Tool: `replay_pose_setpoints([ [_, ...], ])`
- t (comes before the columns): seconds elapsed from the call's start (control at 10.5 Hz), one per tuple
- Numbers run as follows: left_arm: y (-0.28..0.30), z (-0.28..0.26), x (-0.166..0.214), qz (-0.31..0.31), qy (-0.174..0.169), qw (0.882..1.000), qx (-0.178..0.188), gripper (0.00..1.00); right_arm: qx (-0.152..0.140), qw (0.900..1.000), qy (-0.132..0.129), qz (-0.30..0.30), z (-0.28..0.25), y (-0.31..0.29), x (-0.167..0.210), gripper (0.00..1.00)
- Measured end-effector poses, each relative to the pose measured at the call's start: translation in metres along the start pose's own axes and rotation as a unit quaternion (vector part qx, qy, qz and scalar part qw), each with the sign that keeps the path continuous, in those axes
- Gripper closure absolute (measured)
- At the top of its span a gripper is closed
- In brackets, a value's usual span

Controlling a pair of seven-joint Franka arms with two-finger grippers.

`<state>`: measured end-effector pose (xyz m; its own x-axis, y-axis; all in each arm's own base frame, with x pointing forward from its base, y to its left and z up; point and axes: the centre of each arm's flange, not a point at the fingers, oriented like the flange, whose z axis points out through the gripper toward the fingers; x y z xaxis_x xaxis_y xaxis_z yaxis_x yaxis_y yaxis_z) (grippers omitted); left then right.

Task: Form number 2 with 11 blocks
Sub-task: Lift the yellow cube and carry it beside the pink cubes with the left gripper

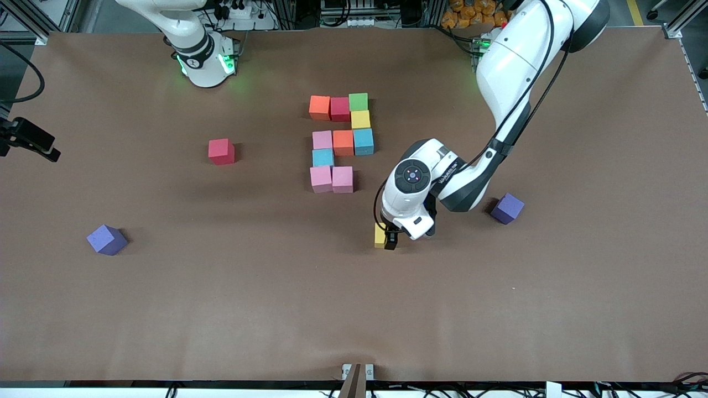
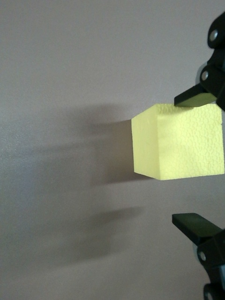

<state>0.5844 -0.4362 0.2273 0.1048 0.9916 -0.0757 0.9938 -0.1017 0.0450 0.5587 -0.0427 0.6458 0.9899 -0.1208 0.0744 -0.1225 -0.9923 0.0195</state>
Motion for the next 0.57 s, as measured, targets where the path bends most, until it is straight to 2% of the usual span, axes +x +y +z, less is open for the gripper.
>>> replay_pose_setpoints([
  [0.57, 0.011, -0.006, 0.011, -0.011, 0.004, 1.0, -0.01, 0.0, 0.0, 1.0, -0.003, 0.0, 0.001, 0.0, -0.001, 0.0],
])
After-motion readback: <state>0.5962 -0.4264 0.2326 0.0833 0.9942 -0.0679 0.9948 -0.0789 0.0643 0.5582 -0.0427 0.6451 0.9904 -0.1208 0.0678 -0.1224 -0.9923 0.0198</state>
